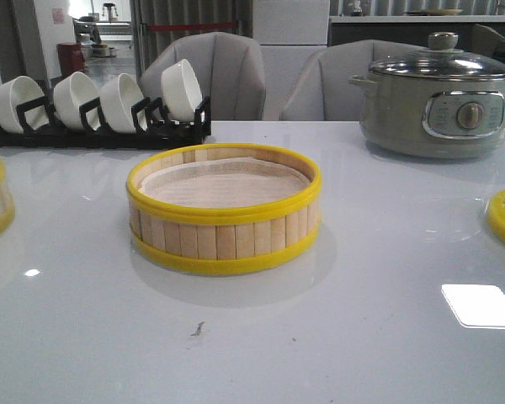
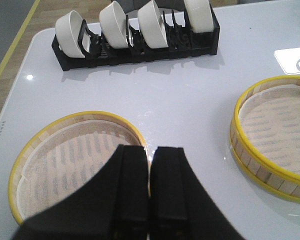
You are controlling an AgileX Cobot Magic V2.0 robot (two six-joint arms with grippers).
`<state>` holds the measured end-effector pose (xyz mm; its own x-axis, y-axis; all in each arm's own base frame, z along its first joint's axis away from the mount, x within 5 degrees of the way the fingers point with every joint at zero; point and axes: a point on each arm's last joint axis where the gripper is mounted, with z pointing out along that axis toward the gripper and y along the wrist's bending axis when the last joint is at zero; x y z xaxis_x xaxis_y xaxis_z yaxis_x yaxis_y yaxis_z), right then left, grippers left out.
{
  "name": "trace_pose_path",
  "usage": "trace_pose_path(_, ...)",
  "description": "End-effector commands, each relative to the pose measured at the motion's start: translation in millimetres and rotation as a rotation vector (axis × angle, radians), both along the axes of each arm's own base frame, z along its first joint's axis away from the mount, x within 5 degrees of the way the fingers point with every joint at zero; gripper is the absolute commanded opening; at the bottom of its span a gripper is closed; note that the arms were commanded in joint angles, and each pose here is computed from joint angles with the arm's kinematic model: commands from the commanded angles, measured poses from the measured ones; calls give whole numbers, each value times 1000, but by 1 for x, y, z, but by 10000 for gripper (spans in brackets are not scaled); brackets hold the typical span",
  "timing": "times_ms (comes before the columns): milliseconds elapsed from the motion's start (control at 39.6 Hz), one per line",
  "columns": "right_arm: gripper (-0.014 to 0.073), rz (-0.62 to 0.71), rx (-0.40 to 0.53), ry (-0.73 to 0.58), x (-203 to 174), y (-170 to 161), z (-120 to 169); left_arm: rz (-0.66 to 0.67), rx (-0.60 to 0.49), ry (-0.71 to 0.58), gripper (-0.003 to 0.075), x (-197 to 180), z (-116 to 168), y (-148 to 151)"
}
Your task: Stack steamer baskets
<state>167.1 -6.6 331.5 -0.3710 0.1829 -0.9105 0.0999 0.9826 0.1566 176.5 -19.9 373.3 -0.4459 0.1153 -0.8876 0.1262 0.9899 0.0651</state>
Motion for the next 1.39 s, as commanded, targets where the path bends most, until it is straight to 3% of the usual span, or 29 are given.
trace_pose_path(0,66,-8,-5,-171,5,-1,24,-9,-20,-99,85,0,17,-2)
trace_pose_path(152,113,-9,-6,-190,7,-1,26,-8,-19,-89,85,0,16,-2)
trace_pose_path(328,432,-8,-6,-158,6,-1,23,-7,-17,-74,85,-1,15,-1)
trace_pose_path(379,487,-8,-6,-154,6,-1,22,-7,-17,-74,85,-1,15,-1)
trace_pose_path(581,485,-7,-5,-144,6,-1,22,-7,-17,-74,130,-1,15,-1)
trace_pose_path(657,485,-7,-5,-144,6,-1,22,-8,-17,-76,211,-1,15,-1)
trace_pose_path(783,485,-8,-5,-148,6,-1,22,-7,-14,-53,440,6,11,-2)
trace_pose_path(884,485,-8,-5,-164,7,-1,23,-8,-18,-5,536,16,3,-4)
trace_pose_path(1364,485,-8,-5,-169,7,-1,24,-4,-5,184,526,100,-56,-16)
